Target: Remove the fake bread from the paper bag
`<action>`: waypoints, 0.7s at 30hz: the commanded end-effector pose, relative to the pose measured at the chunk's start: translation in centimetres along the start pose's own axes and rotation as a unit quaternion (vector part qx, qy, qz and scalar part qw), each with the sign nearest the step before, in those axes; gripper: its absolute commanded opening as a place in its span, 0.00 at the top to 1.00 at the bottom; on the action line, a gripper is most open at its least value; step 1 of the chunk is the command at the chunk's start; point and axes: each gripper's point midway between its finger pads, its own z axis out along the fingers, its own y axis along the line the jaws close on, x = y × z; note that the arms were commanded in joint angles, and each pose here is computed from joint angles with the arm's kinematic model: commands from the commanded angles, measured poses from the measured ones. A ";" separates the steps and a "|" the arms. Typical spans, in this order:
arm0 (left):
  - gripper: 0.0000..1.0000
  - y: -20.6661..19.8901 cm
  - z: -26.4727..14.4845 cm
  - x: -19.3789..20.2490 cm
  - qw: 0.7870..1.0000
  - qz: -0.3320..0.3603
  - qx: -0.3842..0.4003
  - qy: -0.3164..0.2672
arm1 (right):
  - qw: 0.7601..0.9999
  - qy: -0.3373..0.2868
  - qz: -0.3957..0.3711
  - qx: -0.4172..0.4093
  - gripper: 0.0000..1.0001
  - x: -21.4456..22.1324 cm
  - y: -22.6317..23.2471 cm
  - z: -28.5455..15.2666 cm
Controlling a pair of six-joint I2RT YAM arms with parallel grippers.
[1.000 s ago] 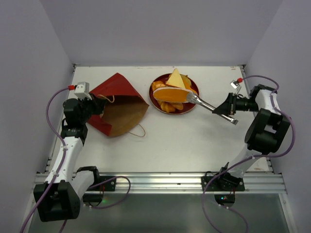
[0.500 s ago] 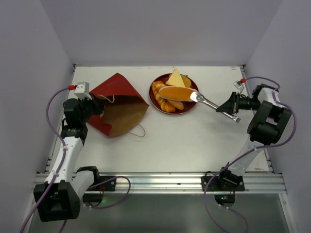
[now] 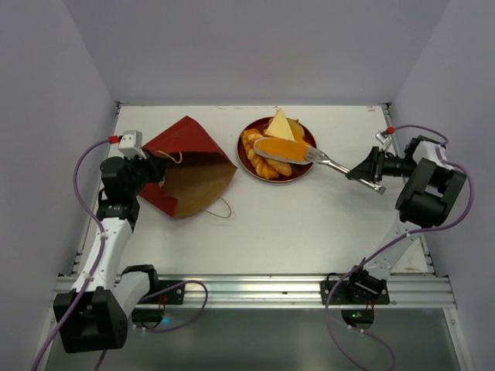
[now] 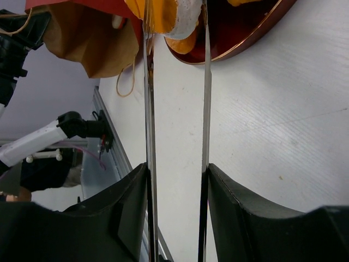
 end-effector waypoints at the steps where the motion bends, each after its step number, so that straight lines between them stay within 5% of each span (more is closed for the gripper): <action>1: 0.91 0.1 0.0 -0.5 1.000 0.011 0.002 -0.014 | 0.996 -0.008 0.075 -0.037 0.50 0.0 4.6 -1.3; 21: 0.91 -0.3 0.0 -0.4 1.000 0.015 0.014 -0.012 | 0.999 -0.024 -0.024 0.008 0.50 -0.2 6.8 -3.7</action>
